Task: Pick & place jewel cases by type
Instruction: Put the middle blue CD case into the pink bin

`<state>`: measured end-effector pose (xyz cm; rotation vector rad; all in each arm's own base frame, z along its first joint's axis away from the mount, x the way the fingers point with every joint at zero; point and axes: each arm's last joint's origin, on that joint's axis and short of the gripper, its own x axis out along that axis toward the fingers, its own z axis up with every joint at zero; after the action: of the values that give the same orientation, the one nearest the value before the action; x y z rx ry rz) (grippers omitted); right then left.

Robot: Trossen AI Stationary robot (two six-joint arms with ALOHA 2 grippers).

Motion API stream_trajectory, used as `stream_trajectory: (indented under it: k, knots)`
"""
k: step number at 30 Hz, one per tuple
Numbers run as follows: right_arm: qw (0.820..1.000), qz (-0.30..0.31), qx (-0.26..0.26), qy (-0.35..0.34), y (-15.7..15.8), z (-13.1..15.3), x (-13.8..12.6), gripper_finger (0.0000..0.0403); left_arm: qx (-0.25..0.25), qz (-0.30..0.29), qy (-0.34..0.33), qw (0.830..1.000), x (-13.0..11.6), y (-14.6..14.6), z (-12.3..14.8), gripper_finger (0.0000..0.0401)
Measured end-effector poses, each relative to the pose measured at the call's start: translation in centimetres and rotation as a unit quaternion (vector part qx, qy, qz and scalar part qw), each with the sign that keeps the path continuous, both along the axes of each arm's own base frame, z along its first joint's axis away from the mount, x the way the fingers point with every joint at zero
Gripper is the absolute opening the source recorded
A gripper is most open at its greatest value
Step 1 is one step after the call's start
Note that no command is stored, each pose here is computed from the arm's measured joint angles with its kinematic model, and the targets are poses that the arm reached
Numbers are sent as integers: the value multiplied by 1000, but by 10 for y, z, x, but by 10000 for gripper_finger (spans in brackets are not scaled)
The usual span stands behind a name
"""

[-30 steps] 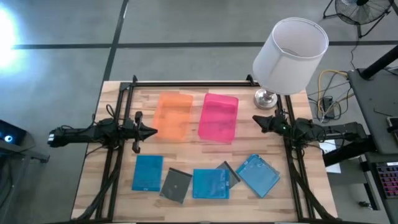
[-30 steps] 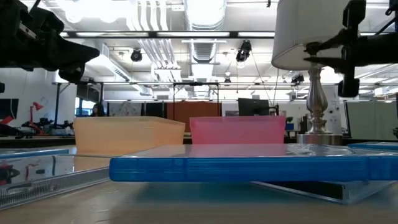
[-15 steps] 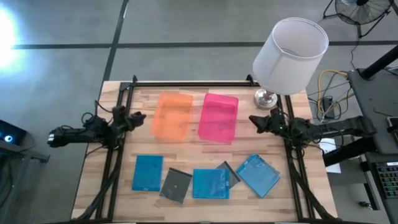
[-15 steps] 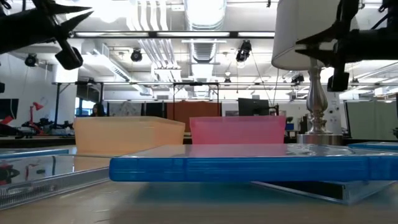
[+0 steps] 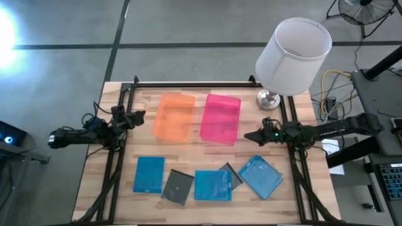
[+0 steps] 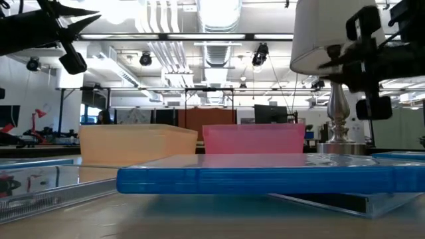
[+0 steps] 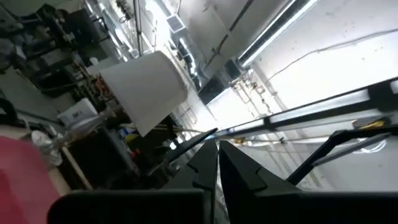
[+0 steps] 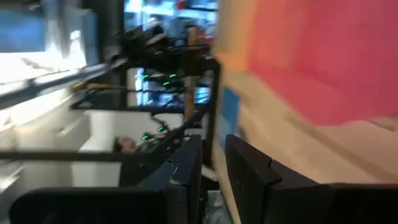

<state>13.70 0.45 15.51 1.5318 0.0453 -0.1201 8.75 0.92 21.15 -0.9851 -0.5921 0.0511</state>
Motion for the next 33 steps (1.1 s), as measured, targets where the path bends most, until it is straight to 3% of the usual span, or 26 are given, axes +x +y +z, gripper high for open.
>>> stream_trajectory:
  k: [5, 10, 14, 17, 20, 24, 27, 30, 33]
  knots:
    - [1000, -9, 14, -3, 0, -1, 3, 68, -1, 0, -23, 1000, -2, 0, 6, 0]
    - [994, 77, 68, 32, 7, 1, 8, 89, 0, 0, -16, 1000, -2, 0, 31, 0]
    - [981, 105, 77, 141, 13, 6, 16, 120, 29, 4, 18, 999, 7, -1, 54, 0]
    - [959, 114, 63, 252, 16, 11, 19, 140, 31, -5, 104, 994, 22, -1, 62, 0]
    - [937, 127, 46, 322, 21, 21, 21, 154, 4, -24, 270, 962, 35, -1, 57, 0]
    - [924, 166, 39, 341, 30, 35, 28, 165, -12, -70, 446, 892, 44, -4, 54, 0]
    - [916, 191, 45, 350, 39, 38, 31, 170, 2, -85, 497, 864, 52, -7, 57, 0]
    - [909, 197, 61, 363, 47, 37, 34, 177, 17, -112, 500, 859, 60, -12, 63, 8]
    - [903, 198, 61, 376, 58, 37, 39, 187, 24, -147, 521, 841, 67, -18, 56, 38]
